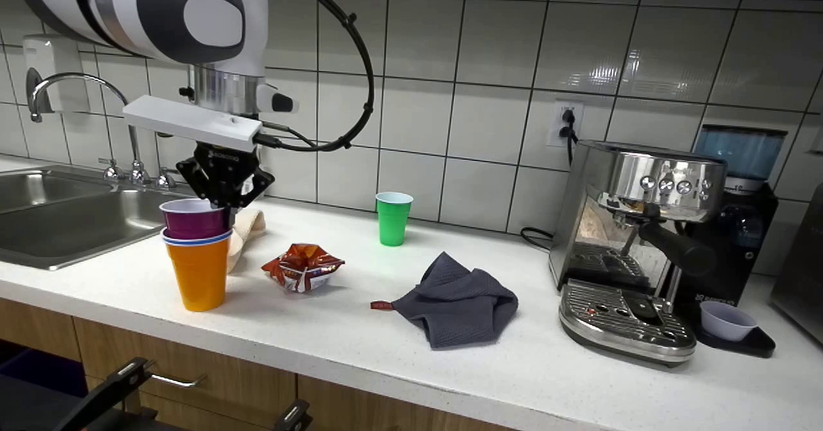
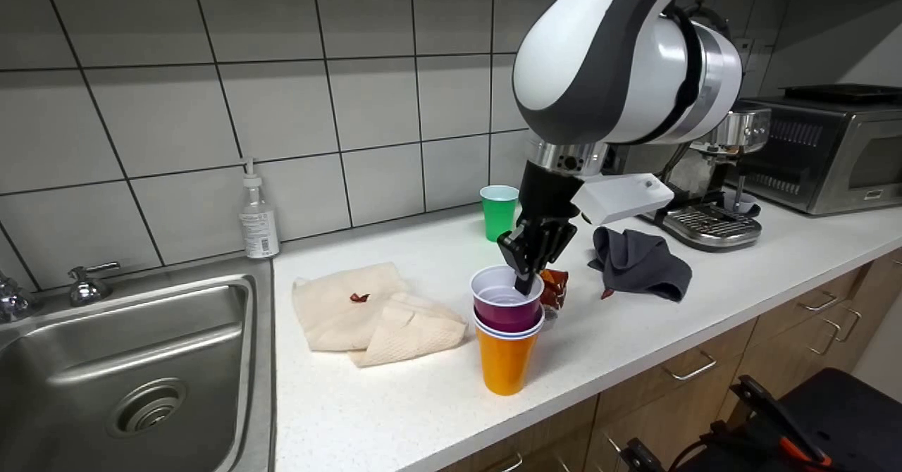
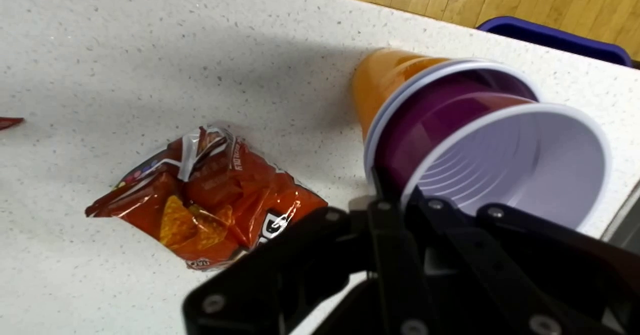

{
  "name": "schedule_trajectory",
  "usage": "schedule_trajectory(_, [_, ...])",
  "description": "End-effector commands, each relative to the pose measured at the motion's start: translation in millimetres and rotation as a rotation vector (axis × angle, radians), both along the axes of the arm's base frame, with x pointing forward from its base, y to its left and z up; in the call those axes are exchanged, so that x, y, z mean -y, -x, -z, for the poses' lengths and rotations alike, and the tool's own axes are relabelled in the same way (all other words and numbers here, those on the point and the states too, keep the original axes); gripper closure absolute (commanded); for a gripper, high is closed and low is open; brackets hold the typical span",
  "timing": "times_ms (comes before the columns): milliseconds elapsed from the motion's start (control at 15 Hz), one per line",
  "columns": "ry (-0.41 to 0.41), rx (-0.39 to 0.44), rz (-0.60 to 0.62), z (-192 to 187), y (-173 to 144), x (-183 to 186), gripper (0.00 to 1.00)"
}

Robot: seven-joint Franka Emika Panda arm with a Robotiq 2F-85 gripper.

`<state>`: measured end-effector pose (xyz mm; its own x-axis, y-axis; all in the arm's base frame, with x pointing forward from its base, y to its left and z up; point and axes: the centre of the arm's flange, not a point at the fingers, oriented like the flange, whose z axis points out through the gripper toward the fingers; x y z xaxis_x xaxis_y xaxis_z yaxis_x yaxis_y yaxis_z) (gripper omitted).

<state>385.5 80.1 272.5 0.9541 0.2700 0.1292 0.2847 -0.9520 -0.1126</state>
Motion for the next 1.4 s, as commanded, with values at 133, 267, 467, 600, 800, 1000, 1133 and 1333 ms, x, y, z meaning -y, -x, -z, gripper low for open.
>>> schedule_trajectory(133, [-0.007,0.035,0.011,-0.8,4.3,-0.4,0.7])
schedule_trajectory(267, [-0.007,0.037,0.011,-1.4,2.9,-0.6,0.56])
schedule_trajectory(467, [-0.008,0.04,0.011,-2.1,0.8,-1.1,0.34])
schedule_trajectory(600, [-0.009,0.04,0.012,-2.3,-0.5,-1.5,0.19])
schedule_trajectory(800, [-0.009,0.05,0.02,-4.8,-5.0,-0.5,0.0])
schedule_trajectory(1000, [-0.006,0.065,0.043,-8.4,-14.5,2.9,0.0])
schedule_trajectory(1133, [-0.003,0.079,0.065,-11.8,-22.2,6.1,0.0])
schedule_trajectory(1333, [0.004,0.105,0.115,-16.1,-35.9,13.9,0.0])
